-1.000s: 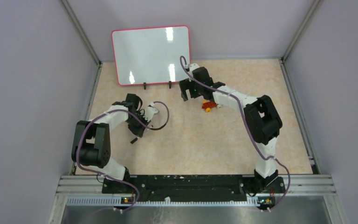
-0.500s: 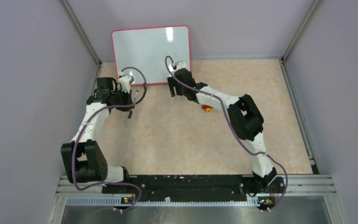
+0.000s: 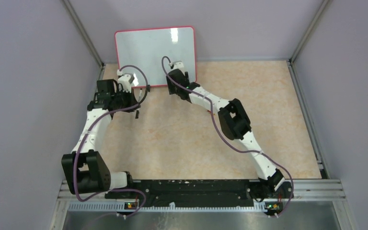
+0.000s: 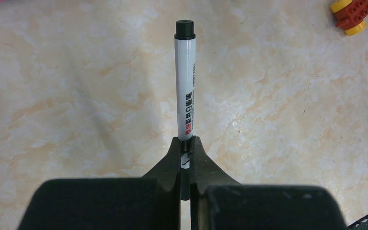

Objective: Write a sentence on the whiteboard
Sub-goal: Move the whiteboard to the center of the board.

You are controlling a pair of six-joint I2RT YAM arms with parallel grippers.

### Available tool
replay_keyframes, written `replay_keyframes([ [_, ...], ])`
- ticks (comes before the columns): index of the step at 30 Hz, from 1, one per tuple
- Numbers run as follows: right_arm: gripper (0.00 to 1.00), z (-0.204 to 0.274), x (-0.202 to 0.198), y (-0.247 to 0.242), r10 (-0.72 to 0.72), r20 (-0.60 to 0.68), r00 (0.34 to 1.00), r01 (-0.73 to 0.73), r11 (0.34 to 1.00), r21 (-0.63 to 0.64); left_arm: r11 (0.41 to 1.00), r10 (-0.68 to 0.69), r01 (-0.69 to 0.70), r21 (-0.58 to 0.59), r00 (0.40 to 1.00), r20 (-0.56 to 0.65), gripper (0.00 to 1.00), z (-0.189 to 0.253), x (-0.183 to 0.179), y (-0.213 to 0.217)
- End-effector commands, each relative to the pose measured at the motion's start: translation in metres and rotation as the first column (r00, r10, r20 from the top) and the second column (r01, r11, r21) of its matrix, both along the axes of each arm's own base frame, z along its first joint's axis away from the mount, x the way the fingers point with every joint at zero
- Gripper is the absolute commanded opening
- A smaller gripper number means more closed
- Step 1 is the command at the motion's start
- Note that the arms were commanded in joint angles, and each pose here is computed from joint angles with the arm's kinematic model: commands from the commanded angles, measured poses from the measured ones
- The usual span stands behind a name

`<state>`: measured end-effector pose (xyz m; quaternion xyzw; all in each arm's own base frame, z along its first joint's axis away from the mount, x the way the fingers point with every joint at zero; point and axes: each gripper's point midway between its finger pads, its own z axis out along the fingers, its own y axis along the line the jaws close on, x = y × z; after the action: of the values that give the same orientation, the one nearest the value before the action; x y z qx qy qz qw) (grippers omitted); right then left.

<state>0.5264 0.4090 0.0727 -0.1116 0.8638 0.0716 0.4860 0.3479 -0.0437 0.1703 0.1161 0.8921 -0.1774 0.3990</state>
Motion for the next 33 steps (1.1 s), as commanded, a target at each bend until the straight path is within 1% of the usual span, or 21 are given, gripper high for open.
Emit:
replay_keyframes([
  [1,0.61,0.009,0.008,0.007,-0.035,0.026,0.999,0.035,0.999,0.021,1.000,0.001,0.001,-0.029,0.998,0.069,0.00,0.017,0.004,-0.002],
  [3,0.59,0.007,0.009,0.009,-0.039,0.028,0.999,0.039,0.999,0.022,0.999,0.001,0.001,-0.032,0.998,0.070,0.00,0.018,0.004,-0.003],
  [8,0.49,0.004,0.013,0.010,-0.048,0.040,0.998,0.048,0.999,0.020,0.999,0.004,-0.002,-0.033,0.998,0.069,0.00,0.018,0.005,-0.002],
  [13,0.37,-0.002,0.019,0.007,-0.064,0.068,0.996,0.065,0.998,-0.004,0.999,0.005,-0.002,-0.043,0.997,0.077,0.00,0.024,0.005,-0.003],
  [18,0.33,-0.005,0.025,0.004,-0.068,0.079,0.995,0.068,0.998,-0.007,0.999,0.004,0.000,-0.044,0.996,0.085,0.00,0.032,0.005,-0.003],
  [20,0.28,-0.003,0.025,0.004,-0.067,0.083,0.994,0.068,0.998,-0.009,0.999,0.006,-0.002,-0.043,0.996,0.090,0.00,0.034,0.004,-0.002],
  [24,0.12,0.001,0.022,0.001,-0.055,0.083,0.995,0.058,0.998,-0.027,0.999,0.005,-0.001,-0.039,0.996,0.091,0.00,0.034,0.004,-0.002],
  [26,0.00,0.001,0.017,-0.001,-0.022,0.071,0.997,0.025,0.999,-0.042,0.999,0.000,0.003,-0.038,0.996,0.093,0.00,0.035,0.004,-0.003],
  [33,0.00,0.010,-0.015,-0.032,0.019,0.043,0.999,-0.016,0.997,-0.069,0.999,-0.025,0.030,-0.040,0.995,0.101,0.00,0.039,0.002,-0.006],
])
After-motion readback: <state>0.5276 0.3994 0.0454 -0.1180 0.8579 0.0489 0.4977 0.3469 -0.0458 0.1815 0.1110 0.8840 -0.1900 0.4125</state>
